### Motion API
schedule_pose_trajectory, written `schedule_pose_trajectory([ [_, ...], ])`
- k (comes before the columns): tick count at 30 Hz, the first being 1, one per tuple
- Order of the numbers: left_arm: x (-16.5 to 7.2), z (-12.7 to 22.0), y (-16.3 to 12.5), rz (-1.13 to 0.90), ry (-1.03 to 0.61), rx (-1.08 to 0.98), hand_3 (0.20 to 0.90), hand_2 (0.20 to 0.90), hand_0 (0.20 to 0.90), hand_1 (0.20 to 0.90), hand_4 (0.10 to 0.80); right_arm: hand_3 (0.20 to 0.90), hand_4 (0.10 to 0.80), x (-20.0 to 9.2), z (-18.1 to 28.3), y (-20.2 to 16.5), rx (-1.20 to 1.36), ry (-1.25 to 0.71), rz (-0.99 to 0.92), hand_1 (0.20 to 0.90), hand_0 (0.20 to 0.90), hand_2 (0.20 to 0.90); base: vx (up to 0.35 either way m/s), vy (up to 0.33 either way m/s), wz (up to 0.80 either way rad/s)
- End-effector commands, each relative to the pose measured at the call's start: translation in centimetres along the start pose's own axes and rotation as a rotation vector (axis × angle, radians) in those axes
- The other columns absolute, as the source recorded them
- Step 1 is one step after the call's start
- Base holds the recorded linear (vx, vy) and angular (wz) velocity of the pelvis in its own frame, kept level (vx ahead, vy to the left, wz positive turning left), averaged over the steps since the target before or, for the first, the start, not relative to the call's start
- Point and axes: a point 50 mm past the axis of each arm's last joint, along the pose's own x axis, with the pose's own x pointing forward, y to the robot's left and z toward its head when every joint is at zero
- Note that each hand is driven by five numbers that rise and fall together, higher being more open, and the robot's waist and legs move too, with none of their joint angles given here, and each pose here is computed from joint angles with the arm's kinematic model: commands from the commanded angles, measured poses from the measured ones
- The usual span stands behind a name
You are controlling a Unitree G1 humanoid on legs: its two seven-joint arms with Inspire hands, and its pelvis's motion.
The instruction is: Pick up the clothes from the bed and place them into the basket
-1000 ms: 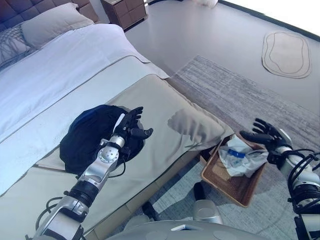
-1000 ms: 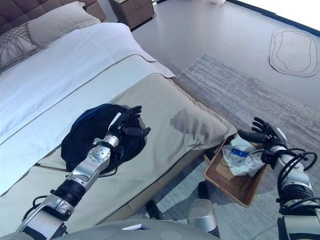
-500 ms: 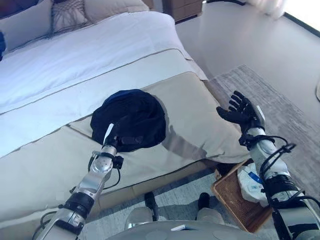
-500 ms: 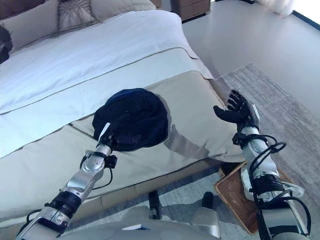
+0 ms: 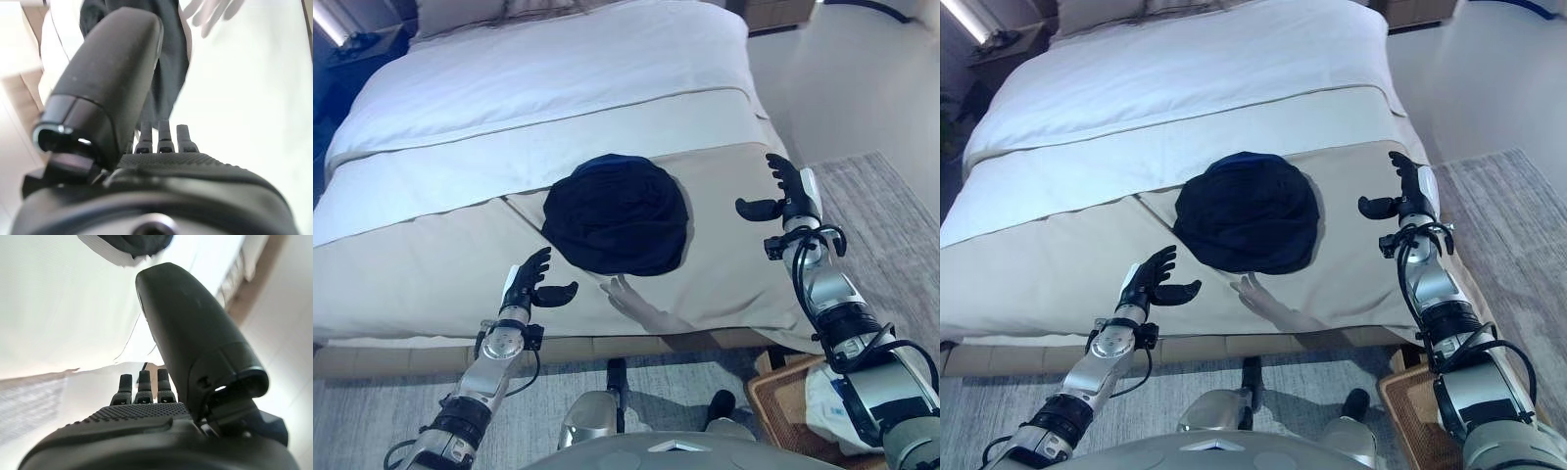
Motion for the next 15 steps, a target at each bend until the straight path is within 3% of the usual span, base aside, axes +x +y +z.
schedule_pose_trajectory([
  [1, 0.6, 7.6, 3.4, 0.068, -0.367, 0.067, 0.900, 0.900, 0.900, 0.900, 0.800, 0.900, 0.800, 2.2, 8.4, -4.4, -0.061, -0.318, -0.175, 0.900, 0.900, 0.900, -0.040, 0.016, 0.31],
  [15, 0.5, 12.0, 1.9, -0.013, -0.560, 0.072, 0.900, 0.900, 0.900, 0.900, 0.800, 0.900, 0.800, 4.9, 13.9, -6.1, -0.082, -0.336, -0.186, 0.900, 0.900, 0.900, -0.033, 0.064, 0.24],
])
